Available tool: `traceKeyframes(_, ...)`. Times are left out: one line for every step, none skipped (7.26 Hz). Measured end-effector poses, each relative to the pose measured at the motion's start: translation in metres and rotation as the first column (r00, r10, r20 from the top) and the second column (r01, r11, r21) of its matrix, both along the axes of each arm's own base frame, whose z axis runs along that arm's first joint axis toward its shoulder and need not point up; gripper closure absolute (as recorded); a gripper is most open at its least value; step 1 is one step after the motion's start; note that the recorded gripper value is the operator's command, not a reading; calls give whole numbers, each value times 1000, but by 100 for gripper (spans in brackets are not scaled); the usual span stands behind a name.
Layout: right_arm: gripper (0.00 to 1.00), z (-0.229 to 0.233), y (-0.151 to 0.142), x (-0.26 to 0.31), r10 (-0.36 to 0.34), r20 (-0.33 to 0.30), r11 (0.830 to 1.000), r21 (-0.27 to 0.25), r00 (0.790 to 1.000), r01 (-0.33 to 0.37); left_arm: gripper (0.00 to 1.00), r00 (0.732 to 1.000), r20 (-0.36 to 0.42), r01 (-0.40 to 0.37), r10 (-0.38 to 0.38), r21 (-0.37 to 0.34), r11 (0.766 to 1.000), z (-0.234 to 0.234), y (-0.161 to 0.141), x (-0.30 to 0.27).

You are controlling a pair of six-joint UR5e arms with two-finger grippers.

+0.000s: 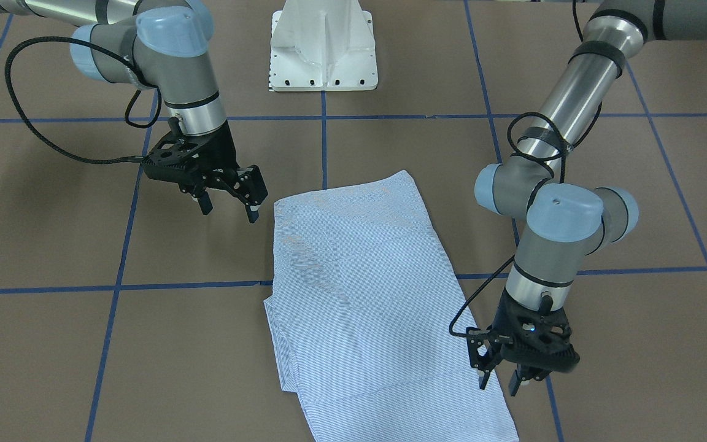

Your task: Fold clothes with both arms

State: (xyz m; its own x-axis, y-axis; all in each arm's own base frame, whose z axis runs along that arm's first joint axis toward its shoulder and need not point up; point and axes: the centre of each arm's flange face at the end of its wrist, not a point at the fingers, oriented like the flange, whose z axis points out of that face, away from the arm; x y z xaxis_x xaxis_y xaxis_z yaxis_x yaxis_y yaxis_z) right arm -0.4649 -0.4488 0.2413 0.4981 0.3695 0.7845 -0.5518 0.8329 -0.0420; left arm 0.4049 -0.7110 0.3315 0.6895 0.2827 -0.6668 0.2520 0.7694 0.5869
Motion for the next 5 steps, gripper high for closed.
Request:
traceKeyframes(1, -14, 12, -20, 31, -1, 996, -89, 1000, -31, 0, 999, -26, -40, 40, 6, 999, 4, 17, -9)
traceKeyframes(2, -24, 26, -42, 64, 3, 983, -170, 998, -62, 0, 997, -42, -58, 58, 11, 998, 6, 28, -13)
traceKeyframes(3, -28, 34, -65, 99, -2, 970, -222, 995, -97, 0, 996, -51, -67, 68, 11, 998, 8, 34, -13)
traceKeyframes(6, -28, 38, -89, 129, -18, 961, -246, 991, -130, 0, 996, -54, -72, 72, 11, 997, 9, 38, -12)
traceKeyframes(6, -23, 42, -108, 148, -38, 954, -257, 988, -153, 0, 996, -55, -73, 74, 10, 997, 10, 40, -12)
